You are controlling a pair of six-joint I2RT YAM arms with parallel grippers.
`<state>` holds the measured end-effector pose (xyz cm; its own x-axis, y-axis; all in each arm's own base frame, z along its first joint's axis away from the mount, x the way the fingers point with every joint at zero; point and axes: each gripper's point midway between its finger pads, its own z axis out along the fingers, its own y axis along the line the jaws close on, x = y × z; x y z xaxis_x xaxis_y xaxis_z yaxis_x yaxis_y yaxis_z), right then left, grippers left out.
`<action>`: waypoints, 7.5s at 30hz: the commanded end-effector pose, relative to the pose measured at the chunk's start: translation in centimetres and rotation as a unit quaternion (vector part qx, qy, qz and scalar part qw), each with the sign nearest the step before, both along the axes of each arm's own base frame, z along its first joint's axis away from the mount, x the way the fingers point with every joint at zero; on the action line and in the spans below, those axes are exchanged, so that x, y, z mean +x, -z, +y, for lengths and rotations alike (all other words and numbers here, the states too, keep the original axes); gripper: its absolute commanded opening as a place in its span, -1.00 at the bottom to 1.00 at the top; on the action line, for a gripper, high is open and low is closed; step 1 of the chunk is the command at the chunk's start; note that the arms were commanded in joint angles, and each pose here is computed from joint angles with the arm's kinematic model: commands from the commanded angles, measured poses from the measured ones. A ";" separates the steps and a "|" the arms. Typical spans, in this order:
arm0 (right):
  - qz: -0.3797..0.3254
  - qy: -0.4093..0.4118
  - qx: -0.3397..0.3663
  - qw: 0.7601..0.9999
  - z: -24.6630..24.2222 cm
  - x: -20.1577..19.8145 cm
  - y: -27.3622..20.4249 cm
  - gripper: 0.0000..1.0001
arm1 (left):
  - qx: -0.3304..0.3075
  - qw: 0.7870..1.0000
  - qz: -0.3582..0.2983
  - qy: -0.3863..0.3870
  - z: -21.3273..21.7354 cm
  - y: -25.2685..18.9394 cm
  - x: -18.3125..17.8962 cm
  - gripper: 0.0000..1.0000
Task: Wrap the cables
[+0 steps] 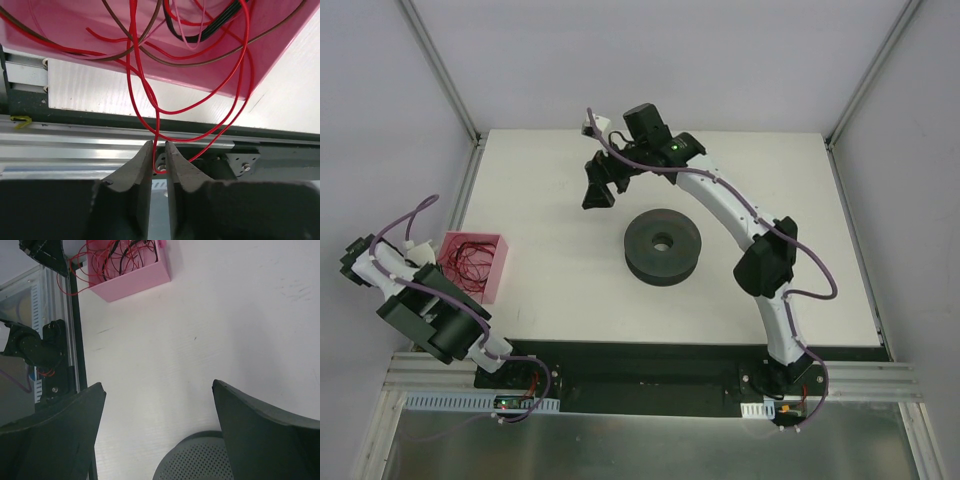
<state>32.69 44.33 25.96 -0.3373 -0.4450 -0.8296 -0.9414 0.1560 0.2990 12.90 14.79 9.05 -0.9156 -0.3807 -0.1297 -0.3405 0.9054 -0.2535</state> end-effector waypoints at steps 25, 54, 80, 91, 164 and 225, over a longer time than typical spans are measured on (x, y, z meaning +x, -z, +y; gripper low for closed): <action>0.015 -0.066 0.252 0.965 15.2 -5.7 -7.5 0.93 | -0.057 0.956 -0.259 -0.124 -5.8 -15.9 9.7 -1.00; -0.057 -0.051 0.217 0.973 20.8 -10.0 -0.8 0.83 | -0.147 0.927 -0.237 -0.251 -9.6 -15.2 13.8 -1.00; -0.098 -0.014 0.224 0.969 21.7 -9.0 -0.3 0.37 | -0.179 0.918 -0.257 -0.243 -11.9 -16.1 13.0 -1.00; -0.115 0.000 0.220 0.969 21.2 -8.5 -0.7 -0.99 | -0.158 0.926 -0.289 -0.186 -11.7 -16.9 13.3 -0.40; -0.133 -0.012 0.320 0.938 18.9 -7.7 -11.3 -0.99 | 0.114 0.803 -0.515 0.278 -3.3 -9.2 17.7 -0.53; -0.165 0.054 0.410 0.895 15.1 -4.4 -21.0 -0.99 | 0.016 0.781 -0.594 0.191 -4.0 -17.9 14.8 0.60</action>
